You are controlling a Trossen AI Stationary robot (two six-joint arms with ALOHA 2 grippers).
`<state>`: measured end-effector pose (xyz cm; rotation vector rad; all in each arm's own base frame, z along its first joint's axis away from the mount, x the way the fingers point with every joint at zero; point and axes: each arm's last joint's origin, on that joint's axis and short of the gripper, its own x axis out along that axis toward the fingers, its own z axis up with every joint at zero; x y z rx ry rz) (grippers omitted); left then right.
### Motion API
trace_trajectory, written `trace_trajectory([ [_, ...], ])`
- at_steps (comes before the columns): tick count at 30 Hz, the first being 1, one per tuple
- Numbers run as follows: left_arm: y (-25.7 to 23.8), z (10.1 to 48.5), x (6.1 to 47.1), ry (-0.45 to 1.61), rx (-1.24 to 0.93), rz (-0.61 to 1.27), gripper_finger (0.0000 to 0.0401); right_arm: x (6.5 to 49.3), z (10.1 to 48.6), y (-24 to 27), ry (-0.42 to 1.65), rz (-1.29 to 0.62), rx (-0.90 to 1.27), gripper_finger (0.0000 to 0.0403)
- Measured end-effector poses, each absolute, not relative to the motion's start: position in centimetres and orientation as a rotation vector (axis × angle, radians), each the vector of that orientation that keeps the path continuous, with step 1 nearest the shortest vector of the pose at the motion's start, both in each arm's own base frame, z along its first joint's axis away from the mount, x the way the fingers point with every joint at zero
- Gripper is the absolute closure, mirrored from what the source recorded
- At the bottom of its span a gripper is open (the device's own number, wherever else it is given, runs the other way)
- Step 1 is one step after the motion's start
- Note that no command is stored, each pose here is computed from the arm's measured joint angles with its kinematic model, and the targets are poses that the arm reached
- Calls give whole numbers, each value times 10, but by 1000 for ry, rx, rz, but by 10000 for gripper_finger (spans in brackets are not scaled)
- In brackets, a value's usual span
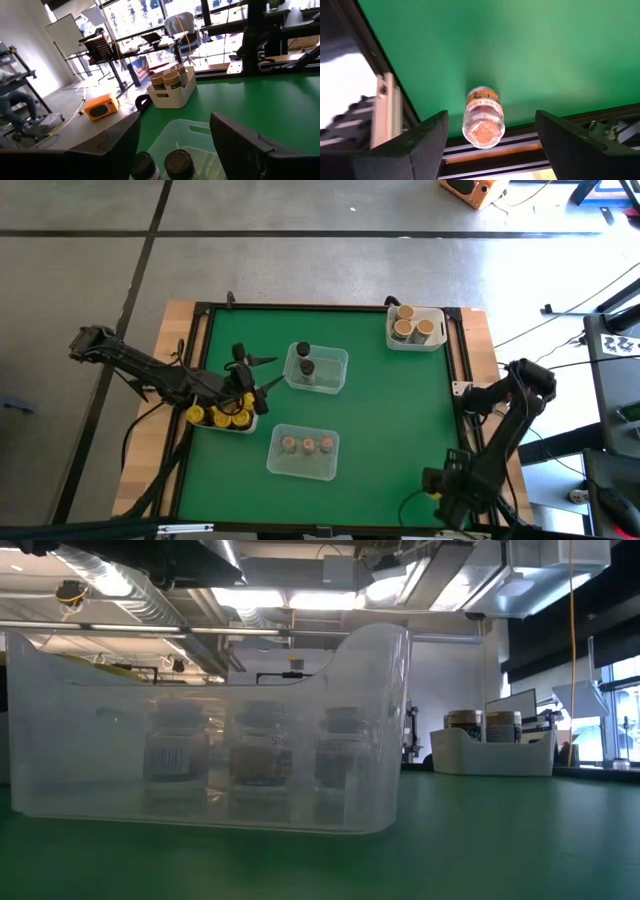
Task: Sort spices by type
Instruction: Put the brown spice bottle into the bottom transparent bin
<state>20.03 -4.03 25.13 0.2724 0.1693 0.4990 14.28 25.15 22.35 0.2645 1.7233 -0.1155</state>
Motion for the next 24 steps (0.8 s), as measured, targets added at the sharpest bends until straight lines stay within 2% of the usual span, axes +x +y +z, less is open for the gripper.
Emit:
trace_trajectory([
  [7, -38, 250, 201, 170, 232, 511, 164, 124, 200, 270, 1760, -142, 126, 104],
  [19, -38, 250, 201, 169, 230, 510, 164, 110, 170, 291, 1775, -124, 34, 105],
  [22, -38, 250, 201, 168, 228, 511, 164, 111, 165, 293, 1790, -141, 40, 121],
  [24, -39, 250, 201, 168, 227, 510, 164, 111, 165, 293, 1793, -151, 48, 147],
])
